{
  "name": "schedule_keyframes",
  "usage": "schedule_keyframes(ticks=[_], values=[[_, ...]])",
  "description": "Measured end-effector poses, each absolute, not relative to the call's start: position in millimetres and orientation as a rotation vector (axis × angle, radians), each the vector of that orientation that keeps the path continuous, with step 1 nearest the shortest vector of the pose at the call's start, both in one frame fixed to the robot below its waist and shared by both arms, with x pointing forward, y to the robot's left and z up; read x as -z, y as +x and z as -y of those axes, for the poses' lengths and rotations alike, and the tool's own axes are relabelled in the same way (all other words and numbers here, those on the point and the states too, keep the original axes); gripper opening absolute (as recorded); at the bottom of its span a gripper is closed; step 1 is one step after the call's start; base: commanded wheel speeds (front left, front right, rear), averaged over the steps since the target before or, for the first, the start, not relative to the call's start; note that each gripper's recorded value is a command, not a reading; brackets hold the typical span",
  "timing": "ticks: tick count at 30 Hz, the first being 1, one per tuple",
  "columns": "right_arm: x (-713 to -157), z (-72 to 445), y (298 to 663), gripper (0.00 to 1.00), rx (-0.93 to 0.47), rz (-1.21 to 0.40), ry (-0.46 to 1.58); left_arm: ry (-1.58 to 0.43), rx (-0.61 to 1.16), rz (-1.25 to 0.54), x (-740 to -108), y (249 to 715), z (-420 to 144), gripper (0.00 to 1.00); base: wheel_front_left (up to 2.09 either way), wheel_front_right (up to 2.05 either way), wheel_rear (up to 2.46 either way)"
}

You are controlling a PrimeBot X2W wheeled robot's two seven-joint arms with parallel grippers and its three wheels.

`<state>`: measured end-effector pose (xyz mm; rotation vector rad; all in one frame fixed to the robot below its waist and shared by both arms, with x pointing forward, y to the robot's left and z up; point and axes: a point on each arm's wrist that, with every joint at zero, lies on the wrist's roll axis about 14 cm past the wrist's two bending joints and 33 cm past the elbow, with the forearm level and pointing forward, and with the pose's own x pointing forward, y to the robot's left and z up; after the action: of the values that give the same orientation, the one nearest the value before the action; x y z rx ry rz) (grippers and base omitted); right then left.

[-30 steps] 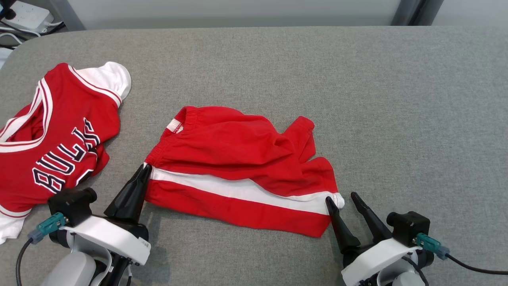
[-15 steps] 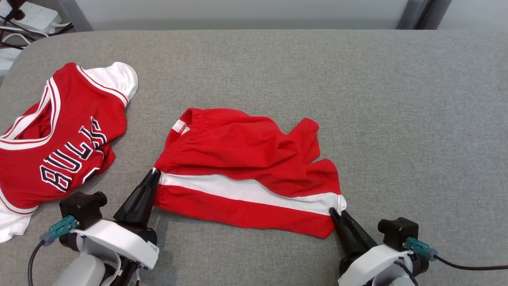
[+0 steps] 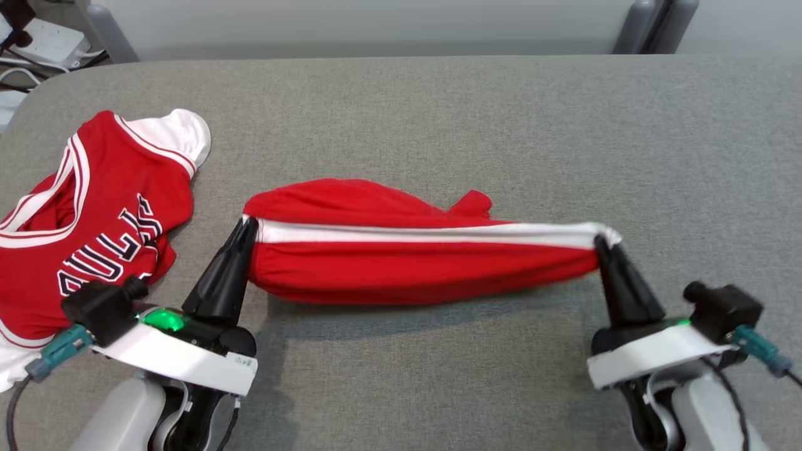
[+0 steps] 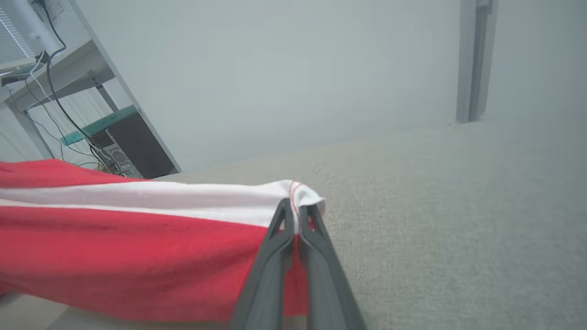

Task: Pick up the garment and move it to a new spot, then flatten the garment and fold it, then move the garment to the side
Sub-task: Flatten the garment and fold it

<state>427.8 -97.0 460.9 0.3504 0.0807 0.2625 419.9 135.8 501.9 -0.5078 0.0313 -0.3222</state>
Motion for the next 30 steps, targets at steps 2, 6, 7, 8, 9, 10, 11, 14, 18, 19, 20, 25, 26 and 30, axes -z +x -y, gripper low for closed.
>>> schedule_keyframes(ticks=[2, 6, 7, 8, 9, 10, 11, 14, 18, 19, 20, 25, 26, 30], values=[[-485, 106, 435, 0.0, -0.25, -0.004, 0.347, -0.575, 0.346, 0.01, -519, 422, -130, 0.0, 0.0, 0.0, 0.0], [-539, 117, 448, 0.0, -0.256, 0.157, 0.35, -0.696, 0.433, 0.03, -554, 429, -114, 0.0, 0.0, 0.0, 0.0], [-552, 119, 450, 0.0, -0.264, 0.195, 0.342, -0.717, 0.466, 0.036, -566, 432, -109, 0.0, 0.0, 0.0, 0.0], [-566, 123, 452, 0.0, -0.267, 0.235, 0.334, -0.74, 0.497, 0.051, -580, 435, -107, 0.0, 0.0, 0.0, 0.0], [-581, 128, 454, 0.0, -0.269, 0.277, 0.328, -0.766, 0.526, 0.073, -596, 439, -105, 0.0, 0.0, 0.0, 0.0], [-597, 133, 455, 0.0, -0.272, 0.321, 0.319, -0.794, 0.552, 0.097, -613, 442, -105, 0.0, 0.0, 0.0, 0.0], [-615, 138, 456, 0.0, -0.275, 0.37, 0.307, -0.816, 0.582, 0.125, -631, 445, -104, 0.0, 0.0, 0.0, 0.0], [-666, 155, 451, 0.0, -0.273, 0.512, 0.267, -0.898, 0.668, 0.169, -679, 447, -98, 0.0, 0.0, 0.0, 0.0], [-717, 182, 427, 0.0, -0.247, 0.658, 0.184, -0.955, 0.752, 0.127, -718, 435, -81, 0.0, 0.0, 0.0, 0.0], [-728, 187, 419, 0.0, -0.244, 0.693, 0.156, -0.97, 0.765, 0.118, -726, 430, -77, 0.0, 0.0, 0.0, 0.0], [-739, 192, 409, 0.0, -0.239, 0.729, 0.124, -0.977, 0.778, 0.105, -732, 425, -74, 0.0, 0.0, 0.0, 0.0], [-803, 227, 356, 0.0, -0.148, 0.937, -0.032, -1.065, 0.888, -0.034, -754, 396, -46, 0.0, 0.0, 0.0, 0.0], [-808, 229, 352, 0.0, -0.143, 0.943, -0.052, -1.079, 0.902, -0.071, -754, 392, -41, 0.0, 0.0, 0.0, 0.0], [-787, 211, 384, 0.0, -0.198, 0.786, -0.037, -1.044, 0.838, -0.216, -721, 406, -33, 0.0, 0.0, 0.0, 0.0]])
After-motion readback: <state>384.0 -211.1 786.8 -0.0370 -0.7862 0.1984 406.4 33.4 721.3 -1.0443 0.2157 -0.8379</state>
